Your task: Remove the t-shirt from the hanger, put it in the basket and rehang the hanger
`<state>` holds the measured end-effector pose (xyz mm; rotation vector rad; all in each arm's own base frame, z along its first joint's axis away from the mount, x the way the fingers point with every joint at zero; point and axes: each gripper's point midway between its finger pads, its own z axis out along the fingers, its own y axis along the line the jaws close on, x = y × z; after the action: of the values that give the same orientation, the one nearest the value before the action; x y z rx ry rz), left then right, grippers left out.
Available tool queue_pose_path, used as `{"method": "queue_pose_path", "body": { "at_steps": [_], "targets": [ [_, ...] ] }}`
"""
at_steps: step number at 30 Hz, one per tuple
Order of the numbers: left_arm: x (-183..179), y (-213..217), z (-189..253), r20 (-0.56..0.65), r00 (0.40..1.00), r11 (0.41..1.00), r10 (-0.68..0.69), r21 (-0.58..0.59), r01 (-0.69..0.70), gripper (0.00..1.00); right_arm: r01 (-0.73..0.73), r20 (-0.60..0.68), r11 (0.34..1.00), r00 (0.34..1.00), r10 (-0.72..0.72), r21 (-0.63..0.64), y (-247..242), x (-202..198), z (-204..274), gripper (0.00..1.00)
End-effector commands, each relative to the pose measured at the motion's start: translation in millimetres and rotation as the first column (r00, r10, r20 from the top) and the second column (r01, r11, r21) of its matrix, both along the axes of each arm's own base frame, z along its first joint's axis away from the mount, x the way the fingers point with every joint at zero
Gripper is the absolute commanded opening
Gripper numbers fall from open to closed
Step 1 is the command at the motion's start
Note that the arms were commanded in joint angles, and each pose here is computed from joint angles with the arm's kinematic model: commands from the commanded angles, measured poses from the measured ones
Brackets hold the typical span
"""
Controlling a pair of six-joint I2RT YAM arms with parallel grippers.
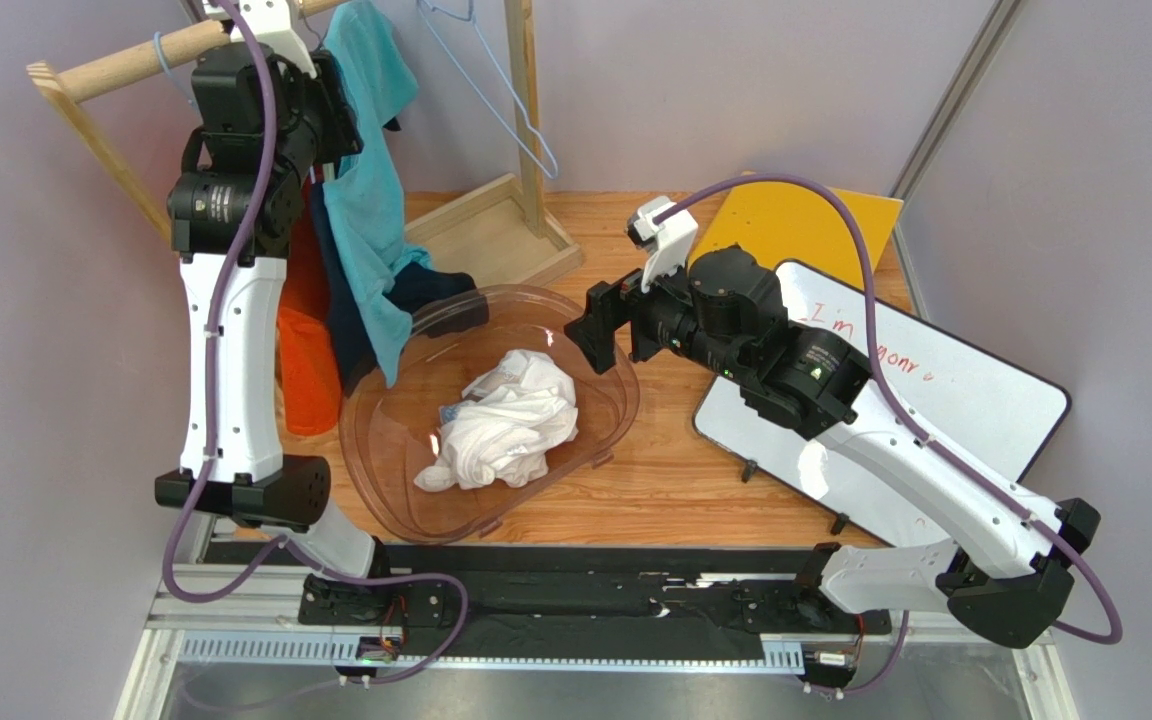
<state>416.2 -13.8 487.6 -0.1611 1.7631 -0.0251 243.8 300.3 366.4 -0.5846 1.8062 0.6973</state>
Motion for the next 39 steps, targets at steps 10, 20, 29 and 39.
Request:
{"method": "queue_pose_path", "body": {
  "at_steps": [10,20,29,39],
  "targets": [
    [-4.5,5.0,8.3,0.043,0.999,1.000,0.004,-0.015,-0.003,0.52,-0.003,0.038,1.000,0.999,0.002,0.028,2.6,2.7,11.7,0.92],
    [8.2,10.5,-13.1,-0.009,1.000,1.000,0.029,0.012,-0.029,0.42,-0.007,0.041,0.999,0.999,0.005,0.032,2.7,1.7,12.0,0.92],
    [16.3,4.4,-31.2,-0.042,0.999,1.000,-0.014,-0.019,0.013,0.20,-0.005,0.037,1.000,0.999,0.004,0.029,3.7,2.7,10.8,0.92],
    [-6.2,-9.8,23.3,0.100,0.991,0.992,-0.090,-0.075,0.098,0.00,-0.004,0.043,0.999,0.999,0.003,0.031,2.0,2.3,13.9,0.92]
  ]
}}
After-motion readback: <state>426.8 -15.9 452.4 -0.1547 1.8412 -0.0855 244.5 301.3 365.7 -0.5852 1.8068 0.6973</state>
